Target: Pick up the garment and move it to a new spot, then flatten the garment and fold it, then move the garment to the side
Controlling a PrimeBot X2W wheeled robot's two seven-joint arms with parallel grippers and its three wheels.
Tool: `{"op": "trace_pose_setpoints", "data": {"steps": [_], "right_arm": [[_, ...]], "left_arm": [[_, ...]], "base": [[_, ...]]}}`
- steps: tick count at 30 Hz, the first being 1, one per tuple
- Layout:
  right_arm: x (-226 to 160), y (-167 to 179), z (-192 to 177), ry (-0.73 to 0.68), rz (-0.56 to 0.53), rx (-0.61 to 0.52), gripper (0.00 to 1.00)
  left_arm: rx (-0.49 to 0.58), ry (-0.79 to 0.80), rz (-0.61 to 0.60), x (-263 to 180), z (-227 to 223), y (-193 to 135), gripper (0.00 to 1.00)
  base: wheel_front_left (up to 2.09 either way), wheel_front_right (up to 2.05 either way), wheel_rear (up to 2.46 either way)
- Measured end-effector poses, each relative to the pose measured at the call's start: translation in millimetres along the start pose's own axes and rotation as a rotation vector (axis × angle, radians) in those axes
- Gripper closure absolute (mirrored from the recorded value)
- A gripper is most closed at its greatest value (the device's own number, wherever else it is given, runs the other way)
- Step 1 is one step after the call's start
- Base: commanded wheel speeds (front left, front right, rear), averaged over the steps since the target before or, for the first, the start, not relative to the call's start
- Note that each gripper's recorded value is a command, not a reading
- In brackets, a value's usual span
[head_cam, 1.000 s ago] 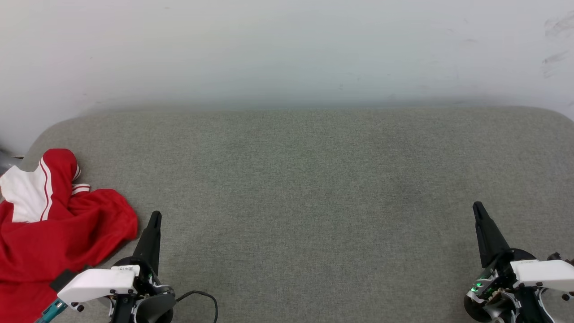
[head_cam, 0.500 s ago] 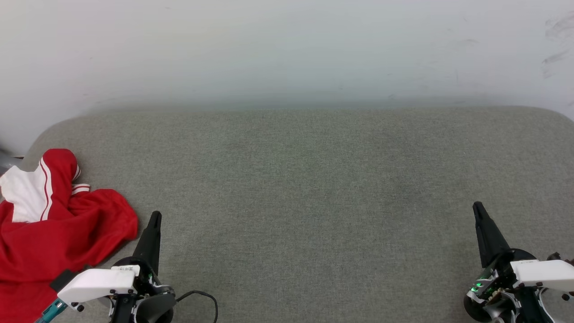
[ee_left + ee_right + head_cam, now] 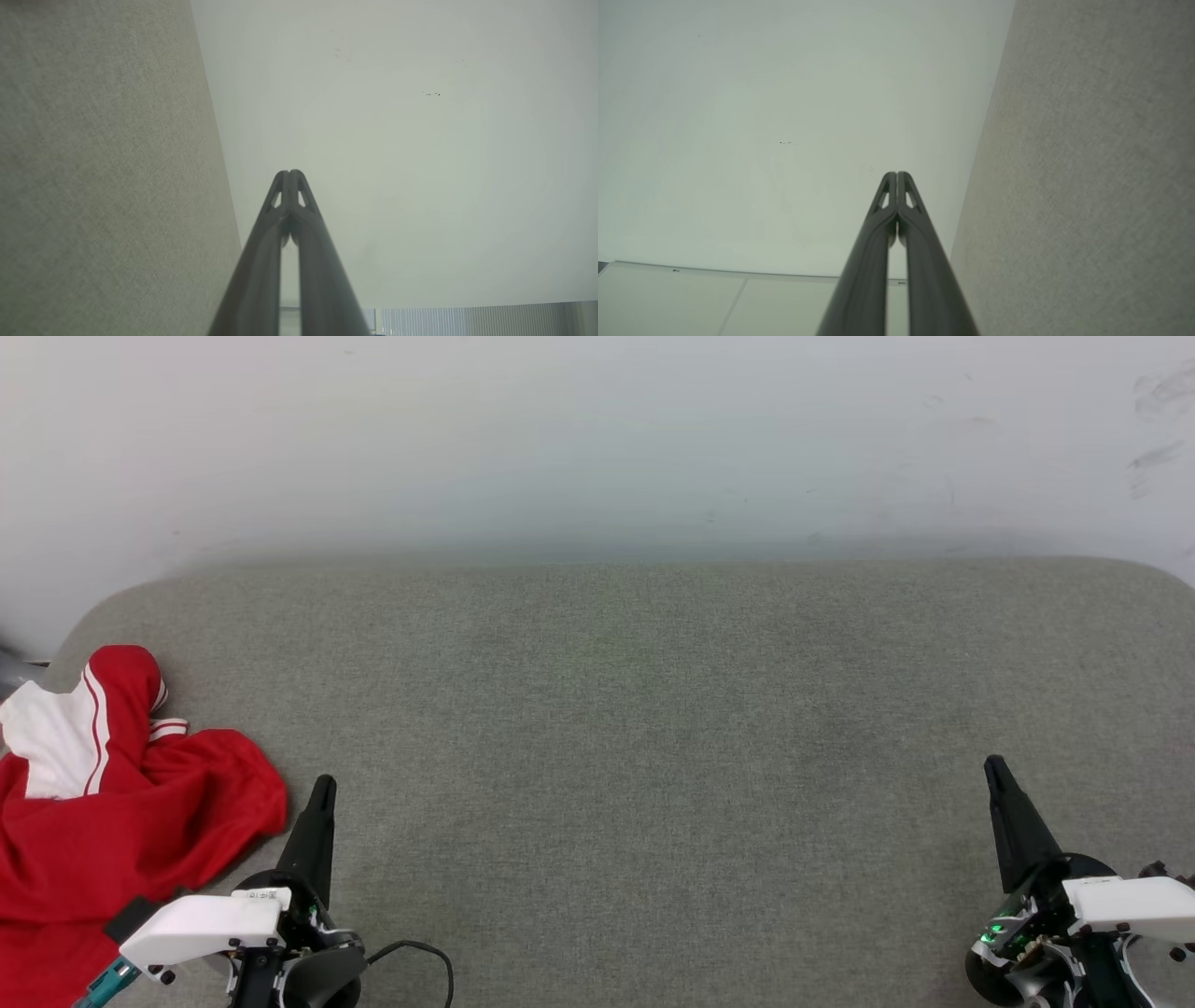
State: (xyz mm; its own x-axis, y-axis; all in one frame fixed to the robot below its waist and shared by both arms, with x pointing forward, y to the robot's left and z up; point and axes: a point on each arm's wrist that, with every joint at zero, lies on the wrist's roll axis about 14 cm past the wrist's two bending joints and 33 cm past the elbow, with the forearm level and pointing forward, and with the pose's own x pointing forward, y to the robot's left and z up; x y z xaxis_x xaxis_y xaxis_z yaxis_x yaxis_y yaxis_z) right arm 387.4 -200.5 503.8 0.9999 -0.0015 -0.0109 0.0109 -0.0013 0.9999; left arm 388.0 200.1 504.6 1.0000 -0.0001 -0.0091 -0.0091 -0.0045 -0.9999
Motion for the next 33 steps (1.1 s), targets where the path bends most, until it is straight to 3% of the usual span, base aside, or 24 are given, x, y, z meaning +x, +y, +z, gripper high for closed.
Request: {"op": "trace_pose_setpoints", "data": {"steps": [2, 3, 9, 26, 33], "right_arm": [[0, 0, 0, 0.0, 0.0, 0.0, 1.0], [0, -1, 0, 0.0, -0.002, 0.0, 0.0], [-12, -24, 0, -0.008, -0.072, 0.004, 0.0], [-8, 1, -9, -0.022, 0.008, -0.068, 0.0], [-8, 9, -13, -0.017, 0.032, -0.201, 0.0]], "left_arm": [[0.0, 0.0, 0.0, 0, 0, 0, 1.0], [0.0, 0.0, 0.002, 0, 0, 1, 0.0], [-0.004, 0.001, 0.072, -11, -3, 24, 0.0], [0.052, 0.02, -0.019, -6, -24, -5, 0.0], [0.117, 0.027, -0.062, -6, -31, -18, 0.0]], "base": [[0.0, 0.0, 0.0], [0.0, 0.0, 0.0], [0.0, 0.0, 0.0], [0.0, 0.0, 0.0], [0.0, 0.0, 0.0]]}}
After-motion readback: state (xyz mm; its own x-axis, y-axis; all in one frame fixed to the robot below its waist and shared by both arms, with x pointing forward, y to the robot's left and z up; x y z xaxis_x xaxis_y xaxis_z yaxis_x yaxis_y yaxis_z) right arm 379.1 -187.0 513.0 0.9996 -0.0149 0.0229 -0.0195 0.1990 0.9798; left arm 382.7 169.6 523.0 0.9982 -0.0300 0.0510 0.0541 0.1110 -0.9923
